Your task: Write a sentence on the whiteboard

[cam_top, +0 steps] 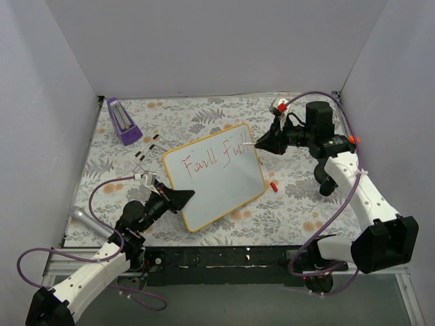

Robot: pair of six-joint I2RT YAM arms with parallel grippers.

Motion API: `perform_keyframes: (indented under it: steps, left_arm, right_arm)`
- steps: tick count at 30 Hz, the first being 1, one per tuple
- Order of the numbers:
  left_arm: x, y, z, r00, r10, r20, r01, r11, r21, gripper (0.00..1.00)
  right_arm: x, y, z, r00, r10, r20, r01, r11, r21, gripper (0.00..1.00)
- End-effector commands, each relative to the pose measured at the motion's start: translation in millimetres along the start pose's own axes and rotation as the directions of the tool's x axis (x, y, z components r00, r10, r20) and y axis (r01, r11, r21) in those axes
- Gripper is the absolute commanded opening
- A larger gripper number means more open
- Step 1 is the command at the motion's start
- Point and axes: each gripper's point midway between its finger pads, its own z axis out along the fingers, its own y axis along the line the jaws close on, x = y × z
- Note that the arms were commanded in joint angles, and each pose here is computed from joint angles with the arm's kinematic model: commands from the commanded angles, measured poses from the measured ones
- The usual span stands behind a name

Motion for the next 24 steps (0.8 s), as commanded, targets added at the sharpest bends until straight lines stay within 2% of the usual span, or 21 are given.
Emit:
perform_keyframes:
  steps: [1,6,9,15,24]
  left_arm:
    - [-36.0,-36.6,0.4,0.991,0.01,0.133,-0.027,0.991,0.128,0.0]
    - [-42.5,-41.3,0.5,0.989,0.002,0.151,-0.023,0.991,0.135,0.0]
    - [-46.8,-42.9,-0.2,0.986,0.002,0.166,-0.024,0.991,0.133,0.0]
    - [-51.6,-42.2,-1.5,0.982,0.006,0.189,-0.03,0.992,0.123,0.0]
    - [-52.3,-39.9,-2.1,0.98,0.0,0.201,-0.024,0.993,0.117,0.0]
  right_arm:
    - [1.0,57.4,3.2,0.999,-0.03,0.032,0.036,0.978,-0.204,0.01]
    - [11.5,95.0,12.4,0.997,-0.077,0.007,0.075,0.952,-0.296,0.01]
    - [12.8,101.4,11.8,0.994,-0.109,0.009,0.106,0.947,-0.304,0.01]
    - [10.8,97.7,6.0,0.988,-0.156,0.007,0.152,0.952,-0.265,0.01]
    - [14.9,97.6,5.1,0.988,-0.155,0.001,0.15,0.955,-0.254,0.01]
